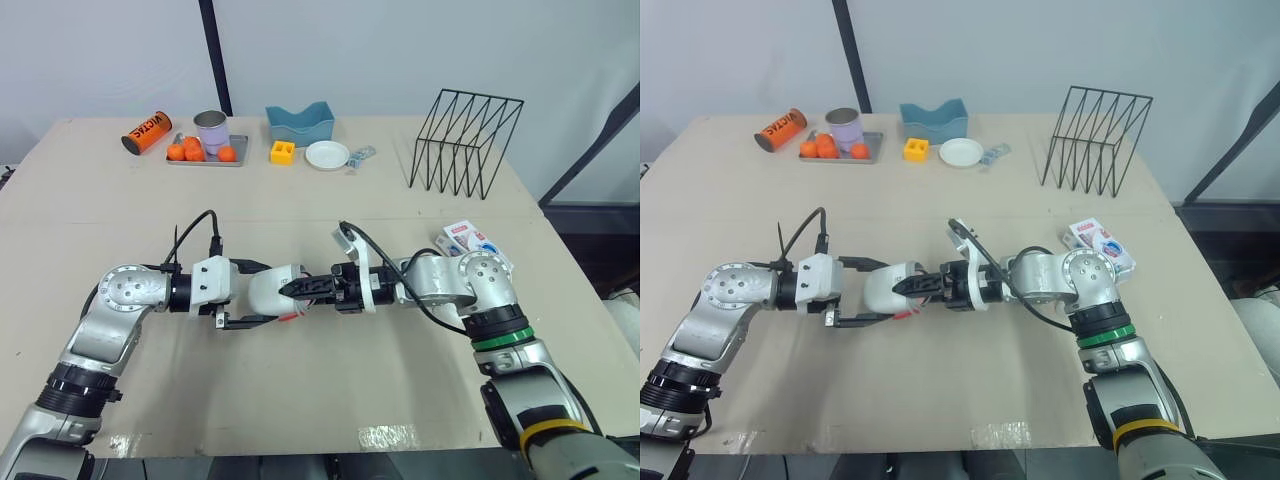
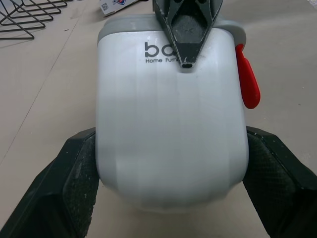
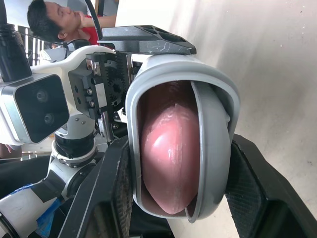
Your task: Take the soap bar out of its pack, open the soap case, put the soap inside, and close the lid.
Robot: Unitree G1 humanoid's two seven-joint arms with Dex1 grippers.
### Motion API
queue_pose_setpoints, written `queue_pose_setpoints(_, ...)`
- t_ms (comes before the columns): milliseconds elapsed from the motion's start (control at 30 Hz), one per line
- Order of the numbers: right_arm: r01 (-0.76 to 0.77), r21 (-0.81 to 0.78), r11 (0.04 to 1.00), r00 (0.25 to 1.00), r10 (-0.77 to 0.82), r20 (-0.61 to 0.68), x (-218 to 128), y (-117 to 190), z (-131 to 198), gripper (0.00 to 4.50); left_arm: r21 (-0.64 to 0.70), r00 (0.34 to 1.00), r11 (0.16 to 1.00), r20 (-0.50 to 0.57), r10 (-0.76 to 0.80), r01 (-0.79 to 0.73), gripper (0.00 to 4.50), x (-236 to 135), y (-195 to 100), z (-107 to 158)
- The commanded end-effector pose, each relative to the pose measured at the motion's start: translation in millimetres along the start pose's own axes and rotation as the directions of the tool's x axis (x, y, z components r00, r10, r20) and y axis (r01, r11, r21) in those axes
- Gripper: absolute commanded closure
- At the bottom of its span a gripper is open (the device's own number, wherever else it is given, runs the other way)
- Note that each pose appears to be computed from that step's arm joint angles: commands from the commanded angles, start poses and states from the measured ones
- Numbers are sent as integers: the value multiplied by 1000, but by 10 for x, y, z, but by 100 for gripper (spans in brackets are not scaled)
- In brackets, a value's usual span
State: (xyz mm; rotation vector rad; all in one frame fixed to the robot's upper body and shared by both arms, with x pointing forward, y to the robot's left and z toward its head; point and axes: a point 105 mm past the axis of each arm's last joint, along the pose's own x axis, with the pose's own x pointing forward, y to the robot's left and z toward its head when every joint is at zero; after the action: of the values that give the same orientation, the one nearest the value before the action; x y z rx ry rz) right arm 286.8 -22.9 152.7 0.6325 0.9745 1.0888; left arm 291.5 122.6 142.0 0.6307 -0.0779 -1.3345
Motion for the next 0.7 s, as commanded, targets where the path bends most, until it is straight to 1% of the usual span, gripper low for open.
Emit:
queue_pose_setpoints(33,-48,-108,993,998,44,-44,30,239,-57,249,23,1000,999,15,22,-22,101,-11,72,70)
queue_pose_setpoints(100,-45,-116,992,998,40,-41,29,247,-55,249,22,1000,999,15,23,-23,101,-12,74,70)
queue_pose_setpoints(233,11,-113,994,999,-16,-44,39,156,-85,249,22,1000,999,13,24,-24,101,-11,75,70)
queue_pose_setpoints(433,2,-108,994,999,-8,-51,58,165,-110,249,22,1000,999,12,23,-24,101,-10,72,69)
queue_pose_setpoints(467,-2,-111,994,999,-4,-54,63,175,-114,204,22,1000,999,12,23,-23,101,-10,70,68)
queue_pose_setpoints(500,-9,-111,994,998,3,-57,67,184,-117,132,22,1000,1000,9,22,-22,101,-11,68,60)
queue_pose_setpoints(533,-17,-108,994,998,11,-61,71,188,-122,113,23,1000,1000,5,21,-21,101,-12,67,52)
queue_pose_setpoints(567,-20,-108,994,998,13,-63,72,189,-128,57,24,1000,1000,3,21,-21,101,-13,64,45)
queue_pose_setpoints(600,-25,-102,994,998,18,-64,74,187,-129,14,24,1000,999,1,21,-21,101,-14,62,42)
queue_pose_setpoints(633,-31,-98,995,998,24,-63,77,189,-129,6,25,1000,999,1,21,-21,101,-14,61,42)
queue_pose_setpoints(700,-35,-91,995,998,30,-61,85,189,-126,6,25,1000,999,2,22,-22,101,-13,60,42)
